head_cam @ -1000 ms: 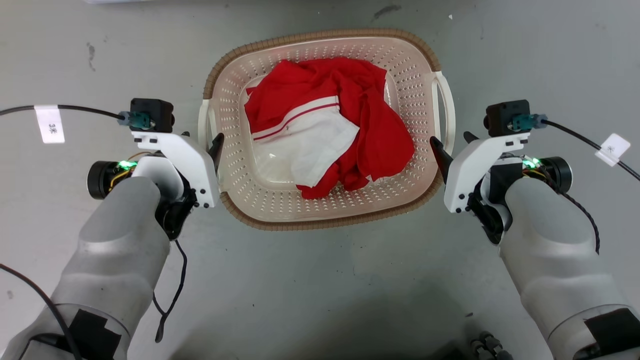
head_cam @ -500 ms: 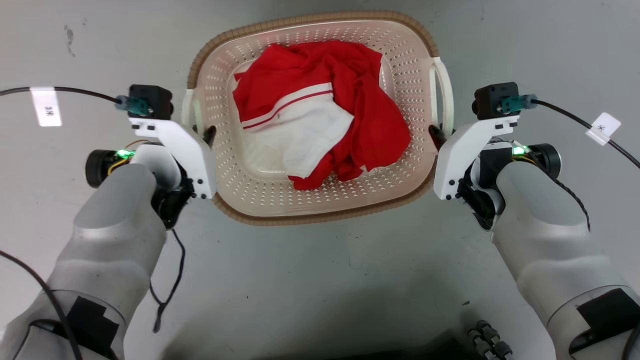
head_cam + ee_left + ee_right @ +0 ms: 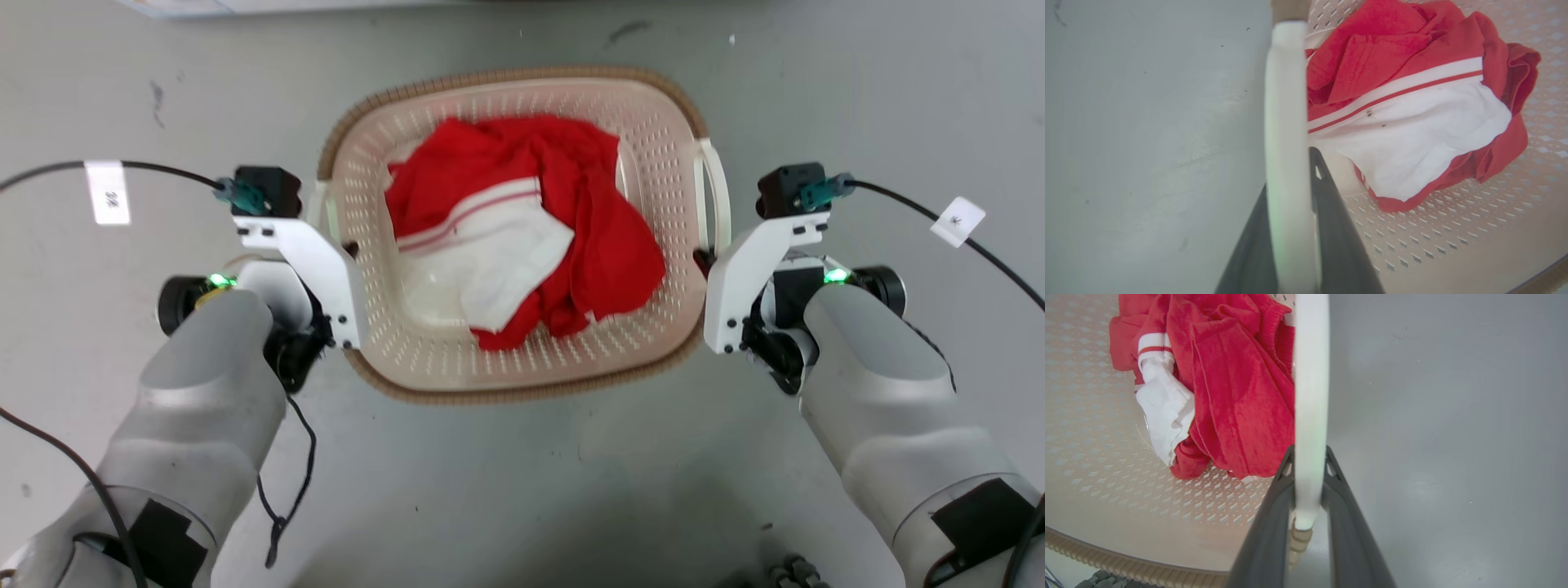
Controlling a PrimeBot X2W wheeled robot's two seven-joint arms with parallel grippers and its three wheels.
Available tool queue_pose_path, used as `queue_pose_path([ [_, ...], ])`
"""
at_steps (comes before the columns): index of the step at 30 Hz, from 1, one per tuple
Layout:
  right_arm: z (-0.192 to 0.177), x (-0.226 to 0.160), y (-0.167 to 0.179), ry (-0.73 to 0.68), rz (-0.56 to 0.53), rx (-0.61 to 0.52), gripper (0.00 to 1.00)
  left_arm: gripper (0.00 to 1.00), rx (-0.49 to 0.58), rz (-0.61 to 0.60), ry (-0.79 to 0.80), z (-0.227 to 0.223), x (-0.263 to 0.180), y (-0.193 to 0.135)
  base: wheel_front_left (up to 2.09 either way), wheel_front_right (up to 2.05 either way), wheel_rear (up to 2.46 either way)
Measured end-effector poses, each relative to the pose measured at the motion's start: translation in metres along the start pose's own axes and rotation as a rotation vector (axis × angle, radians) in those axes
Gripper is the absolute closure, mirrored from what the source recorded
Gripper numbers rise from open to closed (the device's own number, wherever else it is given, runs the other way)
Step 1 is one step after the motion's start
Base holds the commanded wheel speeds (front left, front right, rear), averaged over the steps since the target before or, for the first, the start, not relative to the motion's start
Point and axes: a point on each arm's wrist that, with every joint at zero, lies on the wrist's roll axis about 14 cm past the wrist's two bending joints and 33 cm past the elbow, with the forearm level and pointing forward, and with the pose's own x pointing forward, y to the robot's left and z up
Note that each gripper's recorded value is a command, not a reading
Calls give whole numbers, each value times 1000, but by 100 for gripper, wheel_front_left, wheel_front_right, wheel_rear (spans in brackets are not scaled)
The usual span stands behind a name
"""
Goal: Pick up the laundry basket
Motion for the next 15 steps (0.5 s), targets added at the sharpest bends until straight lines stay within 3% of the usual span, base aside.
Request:
queue_pose_path([
  [15, -1, -73, 22, 157, 16, 15, 100, 100, -11, -11, 19, 18, -83, -29, 0, 0, 0],
])
